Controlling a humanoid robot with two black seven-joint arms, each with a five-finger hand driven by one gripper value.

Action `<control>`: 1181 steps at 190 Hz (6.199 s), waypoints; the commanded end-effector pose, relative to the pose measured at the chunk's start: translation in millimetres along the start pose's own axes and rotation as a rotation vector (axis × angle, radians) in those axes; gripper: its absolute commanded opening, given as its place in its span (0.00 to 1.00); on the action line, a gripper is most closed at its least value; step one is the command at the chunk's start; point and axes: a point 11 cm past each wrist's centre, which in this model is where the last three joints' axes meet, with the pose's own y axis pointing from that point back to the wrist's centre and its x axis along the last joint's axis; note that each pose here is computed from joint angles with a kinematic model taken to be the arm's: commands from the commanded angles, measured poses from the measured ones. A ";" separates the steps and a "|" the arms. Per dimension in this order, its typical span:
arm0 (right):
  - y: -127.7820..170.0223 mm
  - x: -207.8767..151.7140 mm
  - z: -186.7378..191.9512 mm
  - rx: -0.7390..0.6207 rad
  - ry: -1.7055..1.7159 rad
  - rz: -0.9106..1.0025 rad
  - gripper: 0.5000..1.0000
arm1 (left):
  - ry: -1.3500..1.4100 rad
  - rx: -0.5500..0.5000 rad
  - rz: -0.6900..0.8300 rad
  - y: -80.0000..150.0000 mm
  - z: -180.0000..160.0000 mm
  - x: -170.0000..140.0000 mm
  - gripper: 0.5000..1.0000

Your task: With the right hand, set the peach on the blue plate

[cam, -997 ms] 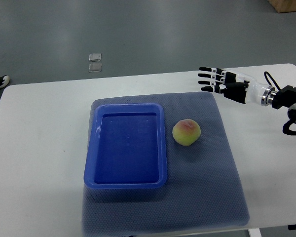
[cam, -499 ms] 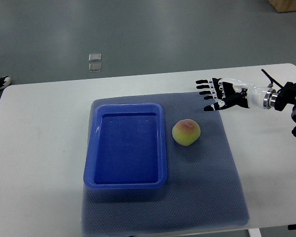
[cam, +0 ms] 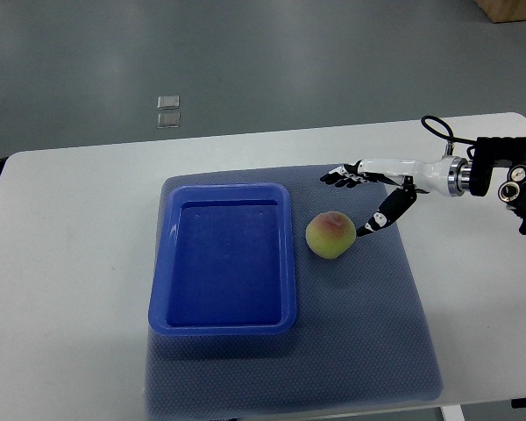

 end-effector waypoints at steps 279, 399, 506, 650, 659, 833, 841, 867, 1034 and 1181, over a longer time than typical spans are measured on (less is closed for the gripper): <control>-34.6 6.5 -31.8 0.003 0.334 0.017 0.00 | 0.000 0.000 -0.001 0.0 0.1 -0.1 1.00; -75.5 -13.0 -170.4 0.374 0.463 -0.056 0.00 | 0.000 0.000 -0.001 0.0 0.1 -0.1 1.00; -119.7 -85.0 -181.4 0.416 0.443 -0.198 0.00 | 0.000 0.000 0.001 0.0 0.1 0.1 1.00; -132.4 -103.7 -134.2 0.303 0.358 -0.215 0.37 | 0.000 0.000 -0.001 0.0 0.1 -0.1 1.00; -132.3 -103.1 -131.4 0.295 0.357 -0.215 0.41 | 0.000 0.000 -0.001 0.0 0.1 -0.1 1.00; -111.1 -66.5 -148.7 0.435 -0.027 -0.202 0.83 | 0.000 0.000 0.001 0.0 0.1 0.1 1.00; -109.5 -62.8 -149.6 0.444 -0.057 -0.200 0.83 | 0.000 0.000 -0.001 0.0 0.1 -0.1 1.00; -101.5 -40.8 -149.2 0.505 -0.276 -0.140 0.83 | 0.000 0.000 -0.001 0.0 0.1 -0.1 1.00; -41.4 23.1 32.6 0.366 -1.323 0.360 0.85 | 0.000 0.000 0.001 0.0 0.1 0.1 1.00; -38.6 -9.4 61.9 0.315 -1.485 0.370 0.85 | 0.000 0.000 -0.001 0.0 0.1 -0.1 1.00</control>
